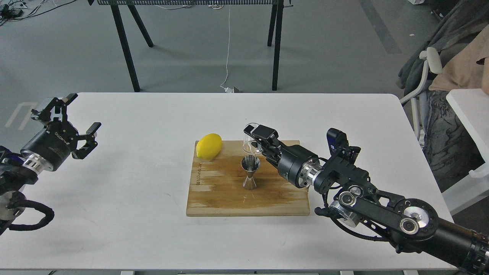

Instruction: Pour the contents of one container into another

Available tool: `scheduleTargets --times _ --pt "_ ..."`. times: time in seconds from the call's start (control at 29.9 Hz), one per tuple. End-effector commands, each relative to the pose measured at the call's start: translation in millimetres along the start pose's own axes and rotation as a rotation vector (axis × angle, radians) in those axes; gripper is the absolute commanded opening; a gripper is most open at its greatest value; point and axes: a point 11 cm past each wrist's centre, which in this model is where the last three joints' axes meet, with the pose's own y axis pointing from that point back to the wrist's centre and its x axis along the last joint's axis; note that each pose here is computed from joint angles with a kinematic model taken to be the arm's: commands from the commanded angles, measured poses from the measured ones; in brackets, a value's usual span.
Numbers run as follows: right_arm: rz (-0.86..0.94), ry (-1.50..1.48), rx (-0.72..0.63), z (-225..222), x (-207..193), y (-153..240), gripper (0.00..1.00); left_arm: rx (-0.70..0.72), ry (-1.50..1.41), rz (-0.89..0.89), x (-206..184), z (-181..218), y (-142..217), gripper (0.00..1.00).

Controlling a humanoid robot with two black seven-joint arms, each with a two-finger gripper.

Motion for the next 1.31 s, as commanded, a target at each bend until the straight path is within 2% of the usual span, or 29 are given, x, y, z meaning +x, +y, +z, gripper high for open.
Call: scheduleTargets --times 0.0,1.27 --pt "0.007 0.026 -0.002 2.2 2.0 -0.4 0.34 0.001 0.0 0.001 0.1 -0.4 0.4 0.99" --pt "-0.009 0.163 0.002 4.2 0.7 -5.4 0.34 0.001 0.0 0.001 0.1 -0.4 0.4 0.99"
